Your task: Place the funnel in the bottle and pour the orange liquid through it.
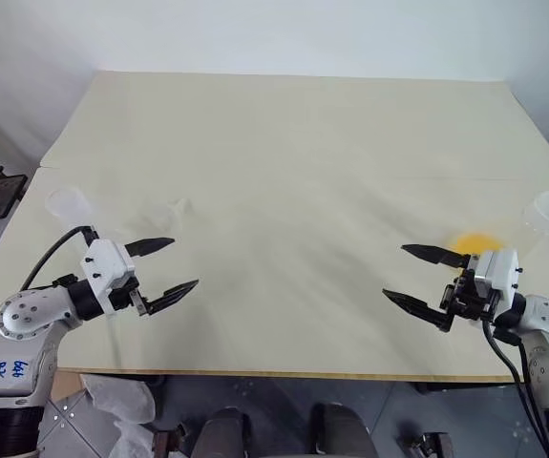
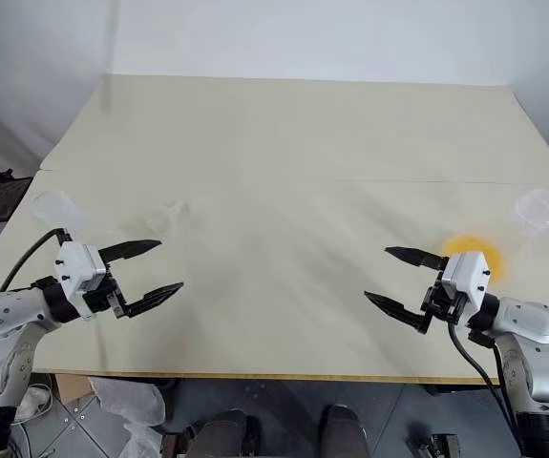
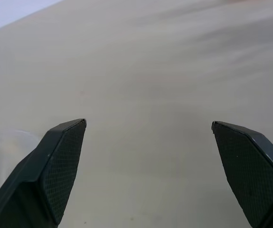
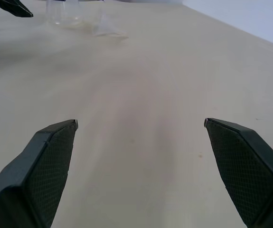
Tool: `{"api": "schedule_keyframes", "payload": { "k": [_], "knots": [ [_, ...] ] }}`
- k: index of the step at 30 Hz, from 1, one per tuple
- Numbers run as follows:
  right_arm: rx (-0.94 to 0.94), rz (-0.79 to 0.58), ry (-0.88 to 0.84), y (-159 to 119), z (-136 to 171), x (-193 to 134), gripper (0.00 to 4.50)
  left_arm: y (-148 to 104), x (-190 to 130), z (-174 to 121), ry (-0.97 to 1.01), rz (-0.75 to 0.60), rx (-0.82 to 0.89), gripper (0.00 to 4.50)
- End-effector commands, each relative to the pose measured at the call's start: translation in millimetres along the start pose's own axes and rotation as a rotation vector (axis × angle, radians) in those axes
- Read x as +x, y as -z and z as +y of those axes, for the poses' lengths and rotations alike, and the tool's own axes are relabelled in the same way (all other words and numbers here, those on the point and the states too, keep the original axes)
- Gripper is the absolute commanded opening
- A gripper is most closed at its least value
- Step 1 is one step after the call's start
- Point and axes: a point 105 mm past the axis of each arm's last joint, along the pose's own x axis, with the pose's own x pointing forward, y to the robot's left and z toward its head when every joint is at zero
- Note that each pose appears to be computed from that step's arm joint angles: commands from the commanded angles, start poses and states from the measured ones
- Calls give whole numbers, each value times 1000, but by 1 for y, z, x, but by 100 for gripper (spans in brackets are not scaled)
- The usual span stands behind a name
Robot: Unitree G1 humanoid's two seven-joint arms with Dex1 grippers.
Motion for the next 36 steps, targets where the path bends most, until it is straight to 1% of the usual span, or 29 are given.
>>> {"api": "schedule_keyframes", "payload": {
  "k": [1,7,10,12,14,16,20,22,24,26,28,33,36],
  "knots": [
    [-30,-17,-4,-4,-1,-1,448,-13,4,5,-24,-45,66,450],
    [-33,-29,-19,-5,-1,5,448,-11,-1,4,-38,-61,16,450],
    [-46,-75,-52,-13,2,19,448,-10,-11,6,-119,-79,-39,450],
    [-53,-105,-67,-20,3,27,448,-11,-19,14,-227,-102,-52,450],
    [-57,-153,-92,-28,7,40,448,-6,-34,16,-354,-98,-66,450],
    [-40,-211,-131,-37,18,57,448,3,-60,16,-563,-122,-144,450],
    [-17,-258,-182,-43,32,76,448,22,-95,2,-762,-88,-219,450],
    [-17,-281,-209,-47,37,85,448,34,-118,-4,-903,-80,-279,450],
    [-12,-294,-227,-49,39,91,448,41,-131,-8,-967,-58,-300,450],
    [-7,-300,-237,-50,39,94,448,44,-132,-11,-961,-28,-295,450],
    [-7,-295,-243,-49,38,95,448,42,-128,-7,-947,-27,-289,450],
    [-3,-286,-242,-46,36,95,448,23,-108,26,-934,-68,-244,450],
    [-1,-287,-239,-46,37,95,448,27,-100,50,-987,6,-258,450]
  ]
}}
